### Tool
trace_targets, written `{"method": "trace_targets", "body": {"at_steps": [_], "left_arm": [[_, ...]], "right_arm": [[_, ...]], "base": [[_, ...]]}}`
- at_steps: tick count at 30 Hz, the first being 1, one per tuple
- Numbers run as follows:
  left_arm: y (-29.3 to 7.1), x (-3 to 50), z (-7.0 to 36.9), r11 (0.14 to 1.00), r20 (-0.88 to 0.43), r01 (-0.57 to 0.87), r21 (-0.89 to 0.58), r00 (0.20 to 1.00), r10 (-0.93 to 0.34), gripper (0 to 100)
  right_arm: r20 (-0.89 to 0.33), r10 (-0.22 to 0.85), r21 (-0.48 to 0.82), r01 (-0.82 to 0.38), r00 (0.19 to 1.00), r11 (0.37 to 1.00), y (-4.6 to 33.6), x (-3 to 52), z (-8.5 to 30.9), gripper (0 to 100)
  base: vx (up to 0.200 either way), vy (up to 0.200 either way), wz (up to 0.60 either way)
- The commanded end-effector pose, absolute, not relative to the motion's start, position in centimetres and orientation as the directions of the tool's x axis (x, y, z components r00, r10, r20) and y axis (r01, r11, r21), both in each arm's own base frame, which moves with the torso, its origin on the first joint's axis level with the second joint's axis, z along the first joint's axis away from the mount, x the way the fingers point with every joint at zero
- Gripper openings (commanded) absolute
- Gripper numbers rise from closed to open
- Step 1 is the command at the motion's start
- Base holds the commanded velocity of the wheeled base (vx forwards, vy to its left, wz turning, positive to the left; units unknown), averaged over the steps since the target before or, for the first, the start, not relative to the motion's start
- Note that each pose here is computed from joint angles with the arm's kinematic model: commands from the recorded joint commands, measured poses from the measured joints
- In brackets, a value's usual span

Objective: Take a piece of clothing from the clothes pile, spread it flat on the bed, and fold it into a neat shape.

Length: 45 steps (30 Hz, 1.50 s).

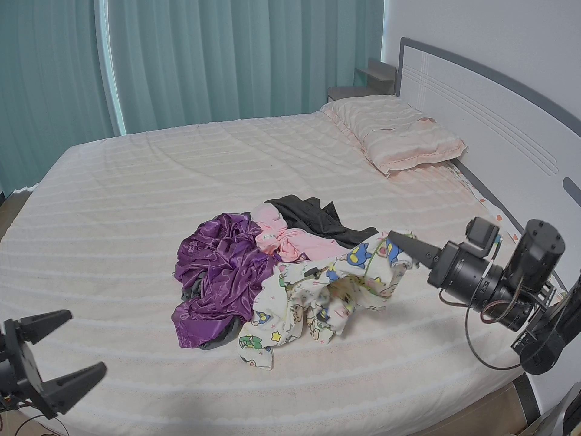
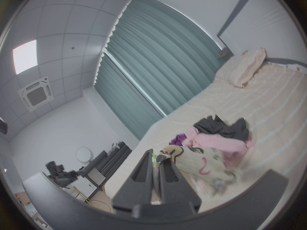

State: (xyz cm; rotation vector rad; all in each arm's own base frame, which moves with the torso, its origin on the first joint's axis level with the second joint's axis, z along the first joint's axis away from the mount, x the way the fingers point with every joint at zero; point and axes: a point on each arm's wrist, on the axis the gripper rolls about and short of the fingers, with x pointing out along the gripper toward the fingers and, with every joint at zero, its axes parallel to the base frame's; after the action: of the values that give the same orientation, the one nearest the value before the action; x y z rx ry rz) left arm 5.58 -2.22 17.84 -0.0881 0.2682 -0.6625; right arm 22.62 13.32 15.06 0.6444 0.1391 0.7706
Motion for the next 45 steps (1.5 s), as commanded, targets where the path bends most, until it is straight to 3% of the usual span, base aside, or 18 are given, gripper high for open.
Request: {"method": "trace_targets", "body": {"at_steps": [1,6,15,19,26,33,45], "left_arm": [[-7.1,12.7,14.7,0.641,-0.459,0.708,-0.295,0.484,-0.745,100],[-9.9,15.0,11.8,0.634,-0.518,0.723,-0.276,0.443,-0.731,100],[-14.6,16.6,8.7,0.711,-0.554,0.670,-0.214,0.516,-0.653,100],[-15.9,16.6,8.3,0.697,-0.528,0.669,-0.257,0.507,-0.681,100],[-18.4,19.2,5.4,0.799,-0.428,0.562,-0.214,0.681,-0.594,100],[-19.5,20.6,3.7,0.822,-0.389,0.522,-0.225,0.725,-0.567,100],[-21.1,22.2,4.6,0.812,-0.285,0.498,-0.303,0.766,-0.576,100]], "right_arm": [[0.345,0.663,0.510,-0.726,0.664,0.462,12.1,19.9,22.4,0],[0.369,0.658,0.502,-0.736,0.657,0.454,12.3,20.1,23.4,0],[0.342,0.664,0.513,-0.724,0.665,0.461,12.4,20.3,22.7,0],[0.338,0.665,0.515,-0.722,0.666,0.462,12.4,20.4,22.6,0],[0.382,0.654,0.496,-0.742,0.653,0.451,12.5,20.6,23.9,0],[0.376,0.658,0.499,-0.741,0.653,0.450,12.7,20.7,24.6,0],[0.411,0.657,0.482,-0.762,0.632,0.432,13.2,21.0,26.5,0]], "base": [[0.000,0.000,0.00],[0.000,0.000,0.00],[0.000,0.000,0.00],[0.000,0.000,0.00],[0.000,0.000,0.00],[0.000,0.000,0.00],[0.000,0.000,0.00]]}}
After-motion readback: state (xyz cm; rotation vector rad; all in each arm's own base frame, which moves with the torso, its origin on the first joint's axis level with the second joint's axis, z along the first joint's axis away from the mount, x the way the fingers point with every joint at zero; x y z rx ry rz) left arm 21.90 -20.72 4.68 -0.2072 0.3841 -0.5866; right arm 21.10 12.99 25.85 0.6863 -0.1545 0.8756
